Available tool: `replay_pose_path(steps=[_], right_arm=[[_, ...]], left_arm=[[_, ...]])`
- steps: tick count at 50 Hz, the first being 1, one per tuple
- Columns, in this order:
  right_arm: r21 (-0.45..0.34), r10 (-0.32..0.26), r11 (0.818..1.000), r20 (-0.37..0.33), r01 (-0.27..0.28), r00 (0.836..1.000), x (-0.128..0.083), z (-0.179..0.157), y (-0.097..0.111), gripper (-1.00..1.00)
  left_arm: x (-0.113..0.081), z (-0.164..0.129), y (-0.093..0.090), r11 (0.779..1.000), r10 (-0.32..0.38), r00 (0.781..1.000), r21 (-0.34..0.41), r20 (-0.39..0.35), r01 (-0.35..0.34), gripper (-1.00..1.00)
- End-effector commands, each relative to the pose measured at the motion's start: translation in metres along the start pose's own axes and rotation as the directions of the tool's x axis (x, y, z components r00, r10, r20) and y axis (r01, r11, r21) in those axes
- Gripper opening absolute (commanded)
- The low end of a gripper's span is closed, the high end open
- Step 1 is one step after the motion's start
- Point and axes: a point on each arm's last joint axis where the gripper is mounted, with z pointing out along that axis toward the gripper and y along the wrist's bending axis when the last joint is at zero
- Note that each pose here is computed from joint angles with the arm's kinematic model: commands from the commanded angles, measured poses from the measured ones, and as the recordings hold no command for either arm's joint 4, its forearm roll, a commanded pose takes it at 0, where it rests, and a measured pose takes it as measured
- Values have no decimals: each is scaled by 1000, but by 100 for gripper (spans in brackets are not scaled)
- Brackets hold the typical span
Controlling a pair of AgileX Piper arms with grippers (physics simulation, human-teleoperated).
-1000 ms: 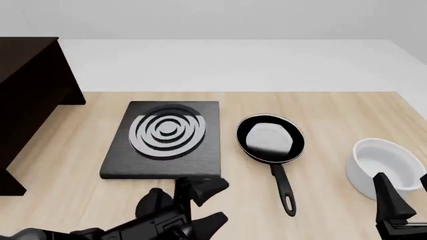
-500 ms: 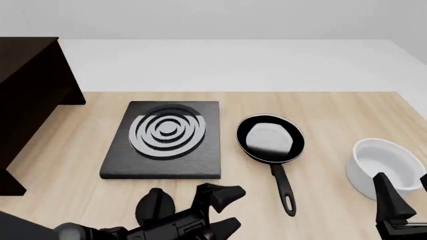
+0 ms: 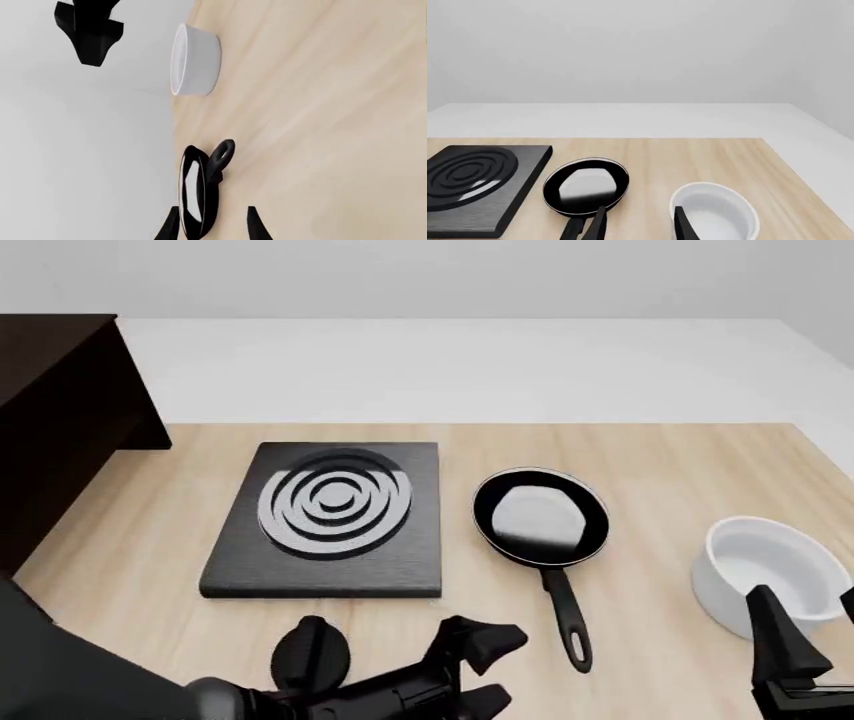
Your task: Put the frying pan under the cabinet shelf.
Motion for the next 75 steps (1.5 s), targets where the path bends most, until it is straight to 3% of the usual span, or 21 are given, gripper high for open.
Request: replay_pose_path(steps=[1,40,75], right_arm=[[0,0,1000,0,0,1000,0,0,0,100],[0,0,1000,0,0,1000,0,0,0,100],[0,0,1000,0,0,1000,0,0,0,100]], left_arm=[[-5,15,-1,1000,12,1000,17,12,-12,100],[1,59,-13,998,47,999,51,-3,-47,100],[21,103,-23,996,37,998,88,-54,-32,100]])
